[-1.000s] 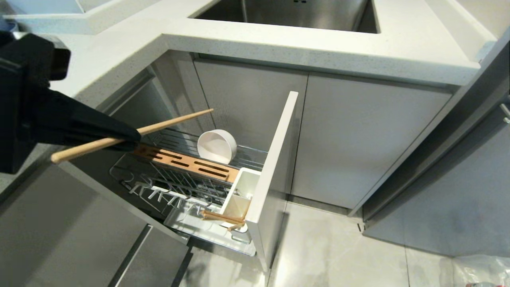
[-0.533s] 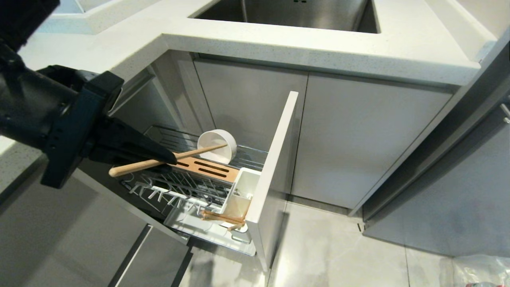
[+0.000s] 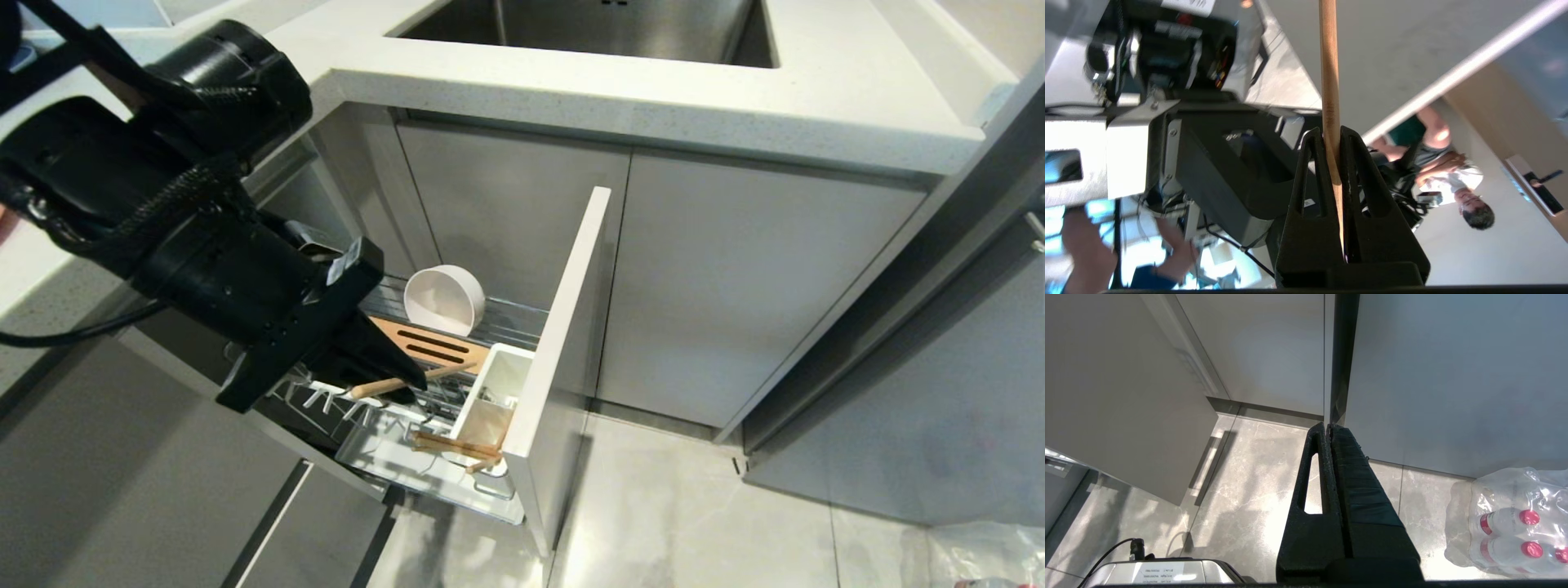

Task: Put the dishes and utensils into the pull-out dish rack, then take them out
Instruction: Pick up the chopsticks and place it in the cupboard

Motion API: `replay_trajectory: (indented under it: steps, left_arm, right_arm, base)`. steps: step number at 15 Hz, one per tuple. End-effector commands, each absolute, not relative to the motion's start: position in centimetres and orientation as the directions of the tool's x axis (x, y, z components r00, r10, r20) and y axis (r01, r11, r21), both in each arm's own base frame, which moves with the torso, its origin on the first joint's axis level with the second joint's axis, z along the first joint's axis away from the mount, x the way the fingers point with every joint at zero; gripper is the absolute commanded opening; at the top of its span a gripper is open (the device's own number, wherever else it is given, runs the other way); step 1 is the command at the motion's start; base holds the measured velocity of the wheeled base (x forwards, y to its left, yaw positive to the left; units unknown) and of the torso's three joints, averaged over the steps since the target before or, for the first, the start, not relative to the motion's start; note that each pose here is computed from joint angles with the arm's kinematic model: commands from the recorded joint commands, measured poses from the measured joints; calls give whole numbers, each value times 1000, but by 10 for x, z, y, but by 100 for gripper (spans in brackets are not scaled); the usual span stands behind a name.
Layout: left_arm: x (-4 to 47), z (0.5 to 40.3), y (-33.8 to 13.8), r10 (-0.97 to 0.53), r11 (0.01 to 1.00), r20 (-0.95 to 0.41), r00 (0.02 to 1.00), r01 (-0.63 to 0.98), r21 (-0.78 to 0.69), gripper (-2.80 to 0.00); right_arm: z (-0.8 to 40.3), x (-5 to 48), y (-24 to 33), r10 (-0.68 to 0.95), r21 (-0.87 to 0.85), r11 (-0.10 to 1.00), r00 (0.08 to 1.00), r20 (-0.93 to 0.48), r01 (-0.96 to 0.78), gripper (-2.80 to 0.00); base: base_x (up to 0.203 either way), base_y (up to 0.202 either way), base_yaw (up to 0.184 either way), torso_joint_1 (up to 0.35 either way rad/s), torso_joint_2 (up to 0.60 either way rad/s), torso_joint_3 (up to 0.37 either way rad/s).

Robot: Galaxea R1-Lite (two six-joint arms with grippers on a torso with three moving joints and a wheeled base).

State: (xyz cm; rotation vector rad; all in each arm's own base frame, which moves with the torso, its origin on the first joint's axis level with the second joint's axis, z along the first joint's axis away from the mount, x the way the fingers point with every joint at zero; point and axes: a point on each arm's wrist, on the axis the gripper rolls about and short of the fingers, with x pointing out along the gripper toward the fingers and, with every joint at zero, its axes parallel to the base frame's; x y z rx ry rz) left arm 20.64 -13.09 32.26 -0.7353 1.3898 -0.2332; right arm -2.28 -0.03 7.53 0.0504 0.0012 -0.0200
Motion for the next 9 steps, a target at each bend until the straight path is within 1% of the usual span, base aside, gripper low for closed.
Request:
replay_trajectory:
  steps: [1,6,9]
  left_arm:
    - [215,311,-139,-538,776,-829,153,-294,-558,-280]
    - [221,303,-141,-522,779,-843,130,-329,-533,-280]
    - [225,296,-144,-510,788,-854,98,-345,-510,-280]
  right_arm:
    - [75,-23,0,-20,51,999,1000,-3,20,-280]
    - [75,-23,0,-20,51,999,1000,-3,20,-280]
    - [75,-23,0,-20,51,999,1000,-3,20,-280]
  base:
    - [0,0,0,0,0,0]
    - [0,0,0,0,0,0]
    - [0,0,0,0,0,0]
